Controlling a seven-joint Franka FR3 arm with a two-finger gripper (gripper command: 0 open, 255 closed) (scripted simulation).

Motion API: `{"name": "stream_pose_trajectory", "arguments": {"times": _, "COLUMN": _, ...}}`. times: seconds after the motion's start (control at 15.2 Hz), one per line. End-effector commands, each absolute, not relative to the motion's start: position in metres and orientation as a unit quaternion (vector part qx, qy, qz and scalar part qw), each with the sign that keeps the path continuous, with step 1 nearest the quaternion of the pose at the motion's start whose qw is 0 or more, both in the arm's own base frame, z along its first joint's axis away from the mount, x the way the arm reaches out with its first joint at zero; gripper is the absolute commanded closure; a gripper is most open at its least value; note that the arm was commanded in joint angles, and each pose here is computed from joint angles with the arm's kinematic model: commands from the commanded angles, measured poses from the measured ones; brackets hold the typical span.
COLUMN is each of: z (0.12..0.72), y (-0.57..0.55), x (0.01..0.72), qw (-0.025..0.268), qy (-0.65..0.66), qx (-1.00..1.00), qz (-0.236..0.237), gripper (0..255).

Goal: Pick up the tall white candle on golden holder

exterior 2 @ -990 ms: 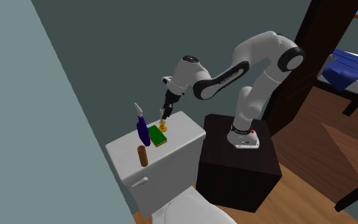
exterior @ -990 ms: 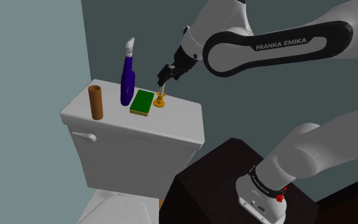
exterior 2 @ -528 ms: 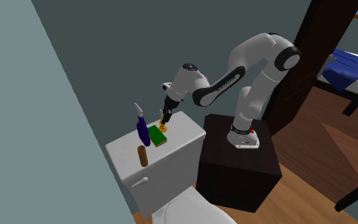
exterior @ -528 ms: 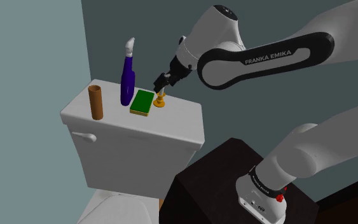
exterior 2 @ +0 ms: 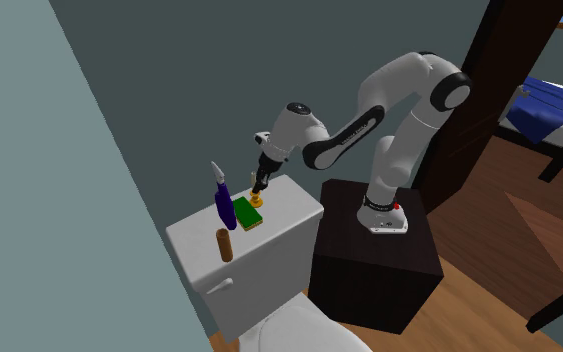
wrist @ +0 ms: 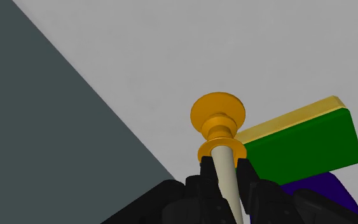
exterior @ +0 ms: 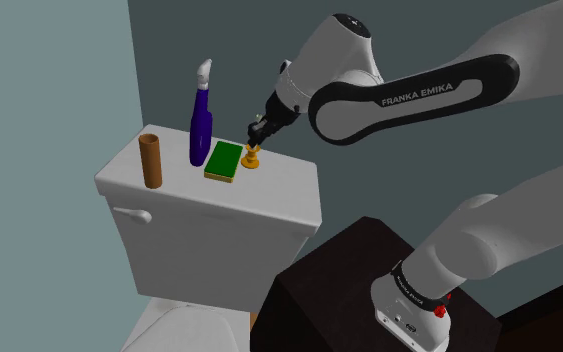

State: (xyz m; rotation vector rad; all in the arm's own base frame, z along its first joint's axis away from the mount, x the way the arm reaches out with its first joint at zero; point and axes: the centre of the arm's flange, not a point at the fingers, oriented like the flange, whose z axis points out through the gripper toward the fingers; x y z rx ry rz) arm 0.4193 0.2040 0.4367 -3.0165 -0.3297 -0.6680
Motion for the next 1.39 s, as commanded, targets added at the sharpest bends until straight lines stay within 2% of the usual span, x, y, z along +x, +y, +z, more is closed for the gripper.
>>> {"name": "stream_pose_trajectory", "arguments": {"times": 0.0, "z": 0.436, "y": 0.204, "x": 0.419, "qw": 0.017, "qy": -0.106, "qx": -0.971, "qz": -0.215, "gripper": 255}}
{"name": "stream_pose_trajectory", "arguments": {"times": 1.32, "z": 0.517, "y": 0.203, "x": 0.419, "qw": 0.017, "qy": -0.106, "qx": -0.971, "qz": -0.215, "gripper": 255}}
